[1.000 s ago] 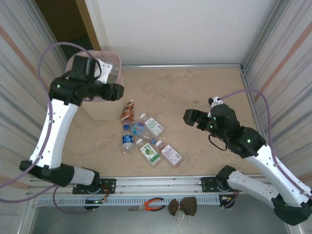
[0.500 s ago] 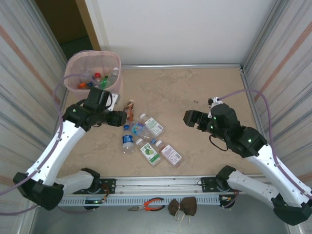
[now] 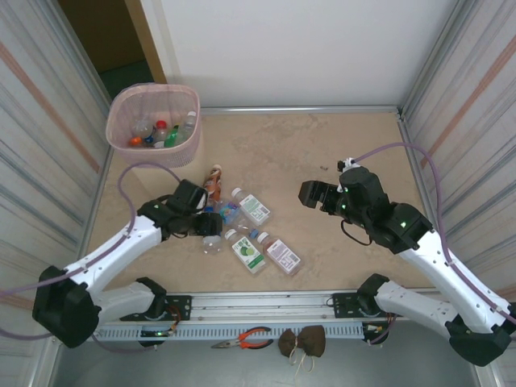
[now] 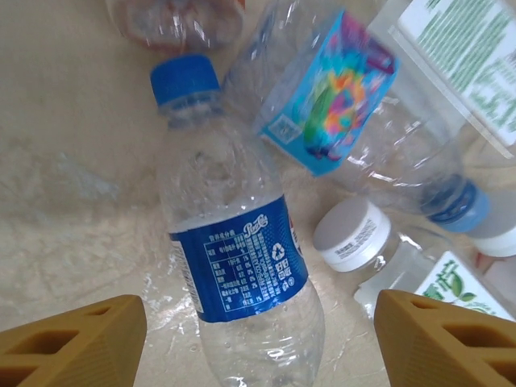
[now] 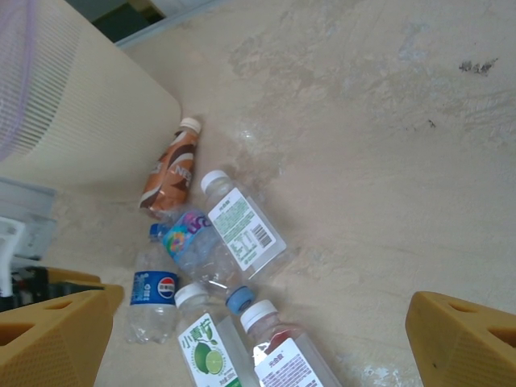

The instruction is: Put the plastic bottles in the bin

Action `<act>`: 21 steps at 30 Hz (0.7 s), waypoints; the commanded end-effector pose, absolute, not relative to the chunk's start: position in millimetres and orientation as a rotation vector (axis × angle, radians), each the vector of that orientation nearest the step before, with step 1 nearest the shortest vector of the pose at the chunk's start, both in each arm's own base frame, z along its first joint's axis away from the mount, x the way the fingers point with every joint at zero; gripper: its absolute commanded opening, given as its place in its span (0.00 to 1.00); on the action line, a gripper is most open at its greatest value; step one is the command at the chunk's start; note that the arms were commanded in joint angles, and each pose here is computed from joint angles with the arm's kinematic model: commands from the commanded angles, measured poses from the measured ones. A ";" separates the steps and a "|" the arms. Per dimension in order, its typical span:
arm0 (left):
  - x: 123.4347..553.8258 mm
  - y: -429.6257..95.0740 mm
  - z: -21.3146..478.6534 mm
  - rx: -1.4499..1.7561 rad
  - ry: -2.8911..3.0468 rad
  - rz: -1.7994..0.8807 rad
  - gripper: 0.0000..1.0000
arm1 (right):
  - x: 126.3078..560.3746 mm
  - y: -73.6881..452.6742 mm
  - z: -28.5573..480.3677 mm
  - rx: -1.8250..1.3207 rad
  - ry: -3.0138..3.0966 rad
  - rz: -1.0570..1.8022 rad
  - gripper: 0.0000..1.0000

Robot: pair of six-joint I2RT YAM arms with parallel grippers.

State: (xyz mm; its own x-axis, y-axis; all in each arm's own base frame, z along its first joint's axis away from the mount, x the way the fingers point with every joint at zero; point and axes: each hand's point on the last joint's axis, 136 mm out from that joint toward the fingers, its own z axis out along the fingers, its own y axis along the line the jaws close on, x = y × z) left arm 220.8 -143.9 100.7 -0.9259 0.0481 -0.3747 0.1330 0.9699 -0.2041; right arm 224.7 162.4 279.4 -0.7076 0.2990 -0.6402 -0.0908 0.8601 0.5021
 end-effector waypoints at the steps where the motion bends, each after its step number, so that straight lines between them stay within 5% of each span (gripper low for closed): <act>1: 223.8 -140.9 82.0 0.046 2.765 -0.244 0.76 | 225.8 162.8 293.7 0.154 2.237 0.689 0.93; 21: 231.6 -143.5 33.8 0.046 2.825 -0.092 0.72 | 222.5 154.7 287.0 0.190 2.243 0.667 0.93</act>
